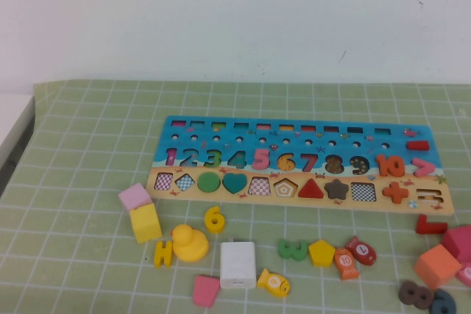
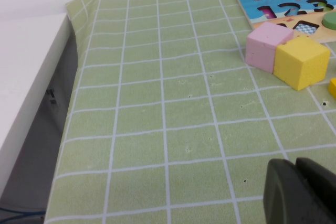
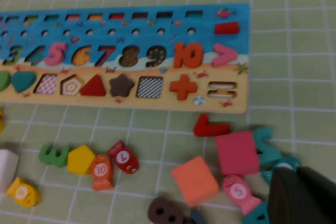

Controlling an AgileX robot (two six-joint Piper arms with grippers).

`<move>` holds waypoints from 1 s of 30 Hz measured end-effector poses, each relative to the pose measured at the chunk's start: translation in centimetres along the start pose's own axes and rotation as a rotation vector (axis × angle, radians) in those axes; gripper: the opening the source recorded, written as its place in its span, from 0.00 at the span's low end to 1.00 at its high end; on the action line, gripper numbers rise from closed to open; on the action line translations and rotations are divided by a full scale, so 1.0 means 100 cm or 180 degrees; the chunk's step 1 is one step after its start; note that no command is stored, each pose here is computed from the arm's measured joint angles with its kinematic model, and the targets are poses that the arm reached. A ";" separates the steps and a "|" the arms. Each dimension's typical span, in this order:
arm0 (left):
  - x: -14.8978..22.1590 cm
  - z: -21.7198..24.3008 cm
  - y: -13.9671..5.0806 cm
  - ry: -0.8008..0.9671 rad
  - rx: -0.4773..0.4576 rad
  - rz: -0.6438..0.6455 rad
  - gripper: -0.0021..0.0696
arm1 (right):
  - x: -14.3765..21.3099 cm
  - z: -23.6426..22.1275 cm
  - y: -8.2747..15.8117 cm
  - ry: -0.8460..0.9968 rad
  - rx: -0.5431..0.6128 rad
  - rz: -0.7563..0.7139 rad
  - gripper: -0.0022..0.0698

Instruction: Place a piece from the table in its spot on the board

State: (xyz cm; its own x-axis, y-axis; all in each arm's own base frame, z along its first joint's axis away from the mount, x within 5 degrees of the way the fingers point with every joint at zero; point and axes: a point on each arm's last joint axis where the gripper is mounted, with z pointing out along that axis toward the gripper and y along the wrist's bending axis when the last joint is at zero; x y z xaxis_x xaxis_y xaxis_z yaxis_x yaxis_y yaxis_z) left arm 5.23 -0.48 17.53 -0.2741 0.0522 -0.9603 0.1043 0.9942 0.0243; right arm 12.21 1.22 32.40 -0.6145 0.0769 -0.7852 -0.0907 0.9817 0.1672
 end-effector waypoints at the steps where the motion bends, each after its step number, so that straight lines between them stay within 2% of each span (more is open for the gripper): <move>1: 0.000 0.000 0.000 0.0000 0.0000 0.0000 0.03 | -0.005 0.007 0.000 0.0076 -0.0048 -0.0011 0.03; 4: 0.000 0.000 0.000 0.0000 0.0000 0.0000 0.03 | -0.021 0.031 0.001 0.0286 -0.0270 -0.0007 0.03; 8: 0.000 0.000 0.000 0.0000 0.0000 0.0000 0.03 | -0.039 0.073 0.006 0.0573 -0.0776 0.0042 0.03; 10: 0.000 0.000 0.000 0.0000 0.0000 0.0000 0.03 | -0.047 0.108 0.016 0.0805 -0.1055 0.0066 0.03; 13: 0.000 0.000 0.000 0.0000 0.0000 0.0000 0.03 | -0.054 0.133 0.027 0.1029 -0.1112 -0.0127 0.04; 16: 0.000 0.000 0.000 0.0000 0.0000 0.0000 0.03 | -0.053 0.142 0.032 0.1250 -0.0906 -0.0301 0.04; 19: 0.000 0.000 0.000 0.0000 0.0000 0.0000 0.03 | -0.052 0.133 0.024 0.1282 -0.0572 -0.0567 0.04; 22: 0.000 0.000 0.000 0.0000 0.0000 0.0000 0.03 | -0.046 0.103 0.019 0.1083 -0.0367 -0.0788 0.04; 30: 0.000 0.000 0.000 0.0000 0.0000 0.0000 0.03 | 0.009 0.023 0.014 0.0471 -0.0277 -0.0954 0.04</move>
State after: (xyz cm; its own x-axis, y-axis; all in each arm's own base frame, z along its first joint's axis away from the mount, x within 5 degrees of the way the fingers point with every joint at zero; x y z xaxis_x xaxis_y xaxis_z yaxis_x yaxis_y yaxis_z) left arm 5.23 -0.48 17.53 -0.2741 0.0522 -0.9603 0.1043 0.9942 0.0243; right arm 13.30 3.08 30.54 -0.6568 -0.2450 -0.7132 -0.3469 0.9379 -0.0026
